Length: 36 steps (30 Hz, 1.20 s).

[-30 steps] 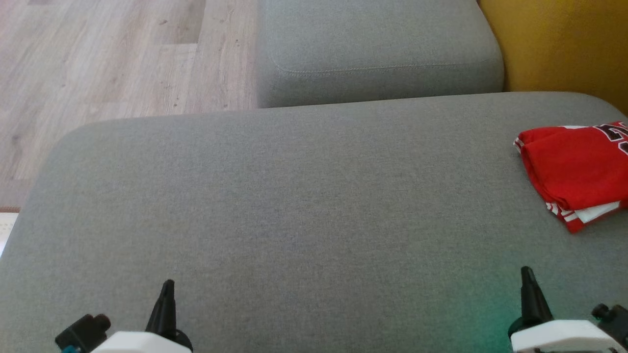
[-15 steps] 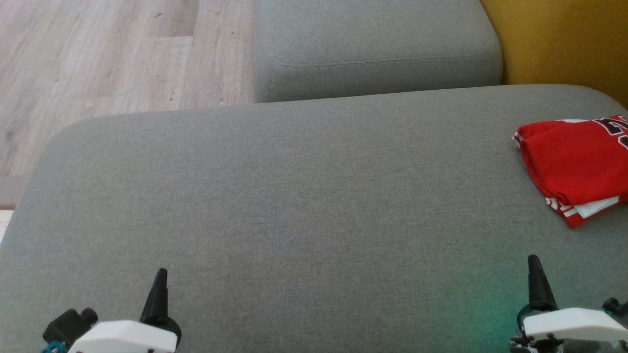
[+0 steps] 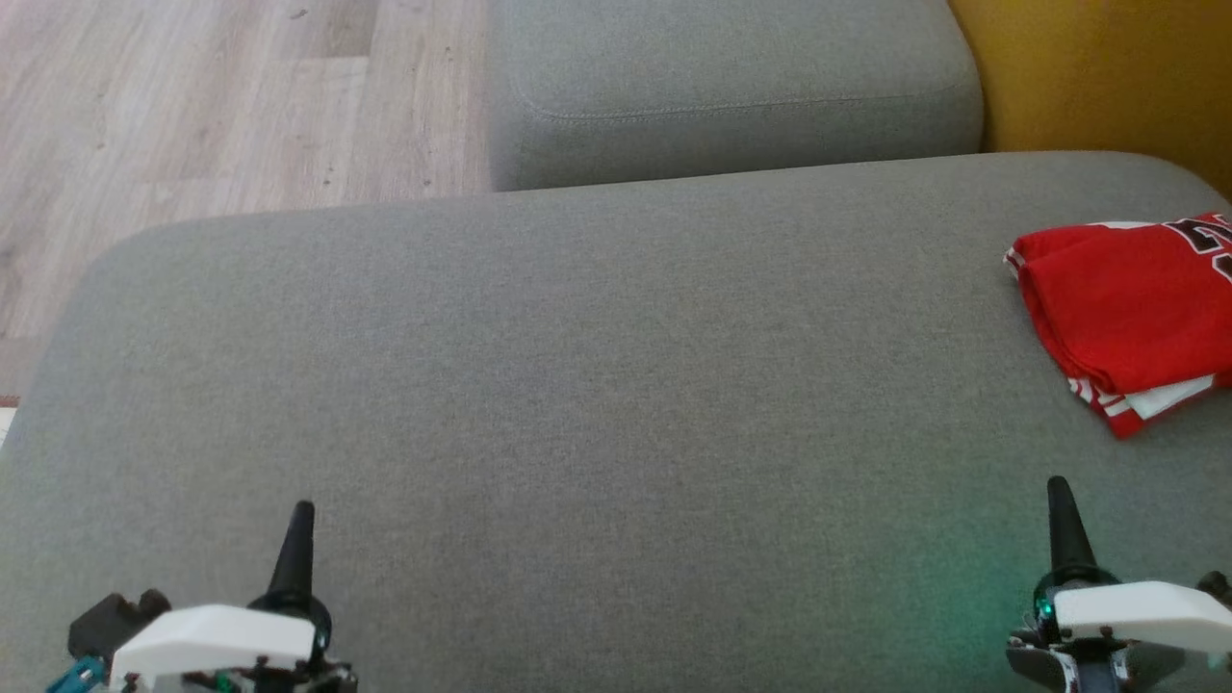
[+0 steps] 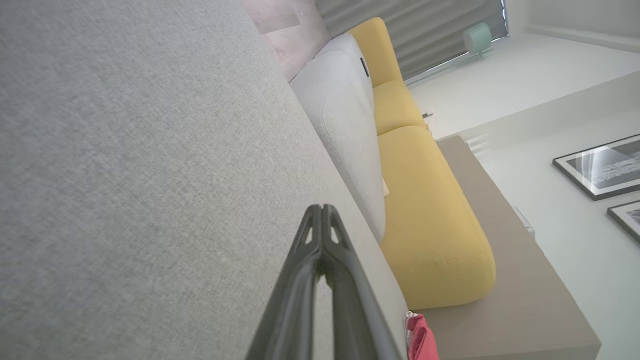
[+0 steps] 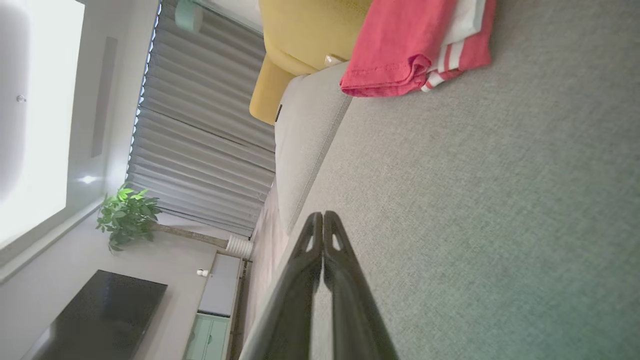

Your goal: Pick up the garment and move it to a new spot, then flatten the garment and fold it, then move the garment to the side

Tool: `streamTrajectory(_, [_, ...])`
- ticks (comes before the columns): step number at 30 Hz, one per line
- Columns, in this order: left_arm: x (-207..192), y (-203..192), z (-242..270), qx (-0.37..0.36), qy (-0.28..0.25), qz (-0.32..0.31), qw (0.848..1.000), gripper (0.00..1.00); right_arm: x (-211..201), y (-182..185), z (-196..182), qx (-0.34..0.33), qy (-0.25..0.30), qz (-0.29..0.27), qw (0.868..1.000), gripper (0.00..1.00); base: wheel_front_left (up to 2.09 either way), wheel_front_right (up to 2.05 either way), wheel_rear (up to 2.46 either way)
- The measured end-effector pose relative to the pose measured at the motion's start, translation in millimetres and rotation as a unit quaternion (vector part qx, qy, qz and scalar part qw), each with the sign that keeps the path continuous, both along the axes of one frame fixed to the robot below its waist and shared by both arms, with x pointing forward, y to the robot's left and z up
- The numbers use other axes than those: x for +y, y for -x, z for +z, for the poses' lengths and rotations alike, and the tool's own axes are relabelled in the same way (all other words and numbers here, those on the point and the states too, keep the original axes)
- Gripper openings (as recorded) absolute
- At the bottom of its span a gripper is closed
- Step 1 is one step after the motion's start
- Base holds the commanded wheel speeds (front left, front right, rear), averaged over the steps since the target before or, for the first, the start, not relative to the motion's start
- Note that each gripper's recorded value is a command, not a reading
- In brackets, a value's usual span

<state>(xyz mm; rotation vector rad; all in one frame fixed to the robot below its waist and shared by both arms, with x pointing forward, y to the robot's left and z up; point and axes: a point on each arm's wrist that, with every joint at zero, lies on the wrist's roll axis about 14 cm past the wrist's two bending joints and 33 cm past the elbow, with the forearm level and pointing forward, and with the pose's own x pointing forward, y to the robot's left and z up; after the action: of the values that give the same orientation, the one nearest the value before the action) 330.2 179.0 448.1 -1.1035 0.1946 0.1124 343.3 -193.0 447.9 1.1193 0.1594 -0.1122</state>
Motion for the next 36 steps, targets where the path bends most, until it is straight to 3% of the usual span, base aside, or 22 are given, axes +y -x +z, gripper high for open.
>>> streamTrajectory(18, [1.9,-21.3,12.2,-0.022,0.110,0.011,0.994,0.00,-7.4,-11.6,8.8,-0.014,-0.104,-0.023,0.994,0.00,0.00,0.00,0.00])
streamTrajectory(36, [6.8,-39.4,24.1,-0.046,0.218,0.025,0.975,0.00,-15.4,-24.5,21.6,-0.039,-0.207,-0.042,0.977,0.00,0.00,0.00,0.00])
